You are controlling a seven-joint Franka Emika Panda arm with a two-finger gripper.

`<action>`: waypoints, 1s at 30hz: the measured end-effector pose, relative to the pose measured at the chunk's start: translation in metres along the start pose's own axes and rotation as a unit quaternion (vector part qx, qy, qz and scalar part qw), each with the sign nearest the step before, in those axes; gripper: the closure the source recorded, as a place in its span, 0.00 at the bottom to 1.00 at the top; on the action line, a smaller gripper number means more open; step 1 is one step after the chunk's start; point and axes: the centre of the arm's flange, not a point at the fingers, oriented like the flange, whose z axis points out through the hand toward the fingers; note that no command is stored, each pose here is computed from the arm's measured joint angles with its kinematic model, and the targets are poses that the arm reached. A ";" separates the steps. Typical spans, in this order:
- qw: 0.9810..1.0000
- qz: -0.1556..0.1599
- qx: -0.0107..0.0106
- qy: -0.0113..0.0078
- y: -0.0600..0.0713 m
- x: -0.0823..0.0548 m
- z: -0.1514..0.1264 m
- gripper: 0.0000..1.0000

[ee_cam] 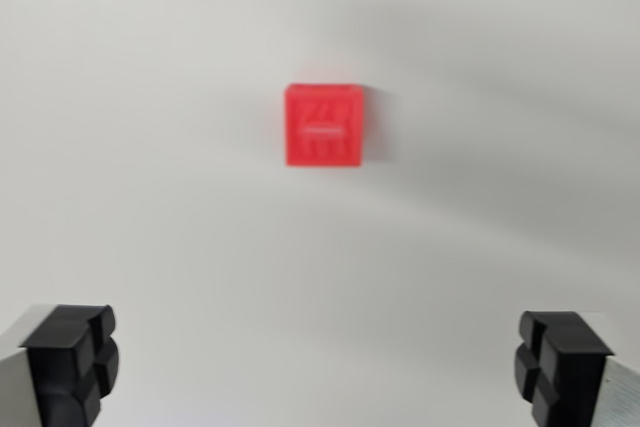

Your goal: Destack cube

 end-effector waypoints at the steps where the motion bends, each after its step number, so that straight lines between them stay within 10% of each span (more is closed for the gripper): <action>1: 1.000 0.000 0.000 0.000 0.000 0.000 -0.001 0.00; 30: 1.000 0.000 -0.001 -0.001 0.000 0.000 -0.006 0.00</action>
